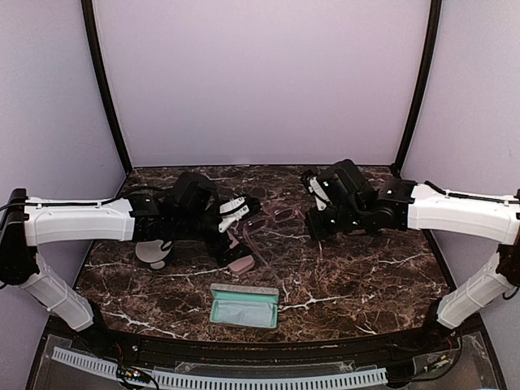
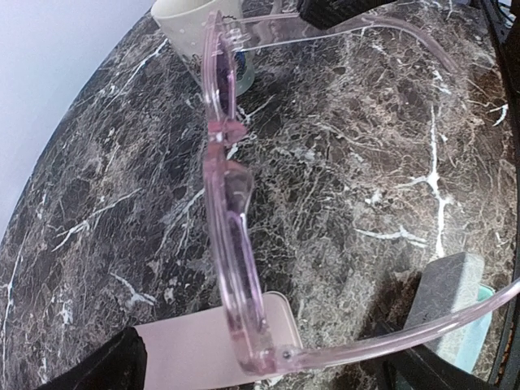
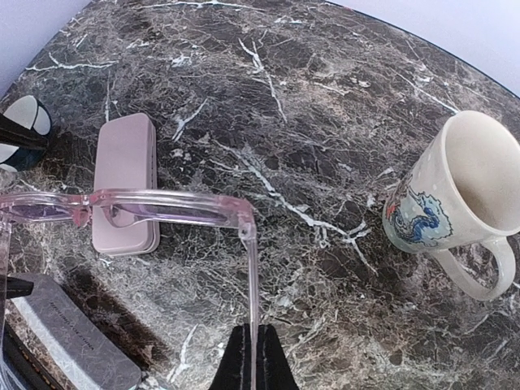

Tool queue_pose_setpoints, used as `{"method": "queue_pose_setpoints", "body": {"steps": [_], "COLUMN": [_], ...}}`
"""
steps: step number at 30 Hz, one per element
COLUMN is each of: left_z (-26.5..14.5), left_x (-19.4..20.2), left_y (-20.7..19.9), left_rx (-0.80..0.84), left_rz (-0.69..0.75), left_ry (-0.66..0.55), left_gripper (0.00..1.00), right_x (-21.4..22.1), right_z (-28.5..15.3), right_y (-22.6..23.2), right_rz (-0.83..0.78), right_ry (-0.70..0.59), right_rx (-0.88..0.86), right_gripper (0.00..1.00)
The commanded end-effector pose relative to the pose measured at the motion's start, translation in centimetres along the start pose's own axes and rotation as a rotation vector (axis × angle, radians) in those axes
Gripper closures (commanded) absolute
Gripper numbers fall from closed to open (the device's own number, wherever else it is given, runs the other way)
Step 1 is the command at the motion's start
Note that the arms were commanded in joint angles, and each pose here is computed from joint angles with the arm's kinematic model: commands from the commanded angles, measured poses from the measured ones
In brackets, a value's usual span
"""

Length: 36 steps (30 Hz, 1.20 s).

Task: Organize the sunglasses
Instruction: Fold the left temple of the sunglasses on the sunglasses.

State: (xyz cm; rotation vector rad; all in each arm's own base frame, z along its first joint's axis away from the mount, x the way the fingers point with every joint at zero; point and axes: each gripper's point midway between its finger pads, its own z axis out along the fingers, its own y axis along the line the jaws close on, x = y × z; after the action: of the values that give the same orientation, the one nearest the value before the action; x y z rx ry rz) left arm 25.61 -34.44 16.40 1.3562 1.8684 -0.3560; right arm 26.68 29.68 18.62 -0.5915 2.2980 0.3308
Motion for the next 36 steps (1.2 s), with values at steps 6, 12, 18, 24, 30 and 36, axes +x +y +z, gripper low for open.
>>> {"method": "queue_pose_setpoints", "body": {"steps": [6, 12, 18, 24, 30, 36], "left_z": [-1.4, -1.0, -0.3, 0.4, 0.6, 0.6], "left_x": [-2.8, -3.8, -4.1, -3.9, -3.4, -3.3], "left_y": [-1.2, -1.1, 0.0, 1.9, 2.7, 0.3], "left_rx": [0.097, 0.108, 0.052, -0.052, -0.100, 0.029], "left_rz": [0.031, 0.001, -0.056, -0.134, -0.185, -0.164], "left_ry": [-0.078, -0.095, -0.104, -0.101, -0.088, -0.111], "left_gripper": [0.02, 0.03, 0.04, 0.09, 0.18, 0.16], "right_x": [-0.6, -0.1, 0.0, 0.2, 0.4, 0.5], "right_z": [-0.5, -0.2, -0.4, -0.9, -1.0, -0.7], "right_y": [1.8, 2.9, 3.8, 3.9, 3.5, 3.6], "right_rz": [-0.029, -0.045, -0.042, -0.028, -0.022, -0.028], "right_ry": [-0.039, -0.031, -0.040, -0.046, -0.047, -0.033], "right_rx": [-0.030, -0.035, -0.056, -0.077, -0.062, -0.060], "right_gripper": [1.00, 1.00, 1.00, 1.00, 1.00, 1.00]}}
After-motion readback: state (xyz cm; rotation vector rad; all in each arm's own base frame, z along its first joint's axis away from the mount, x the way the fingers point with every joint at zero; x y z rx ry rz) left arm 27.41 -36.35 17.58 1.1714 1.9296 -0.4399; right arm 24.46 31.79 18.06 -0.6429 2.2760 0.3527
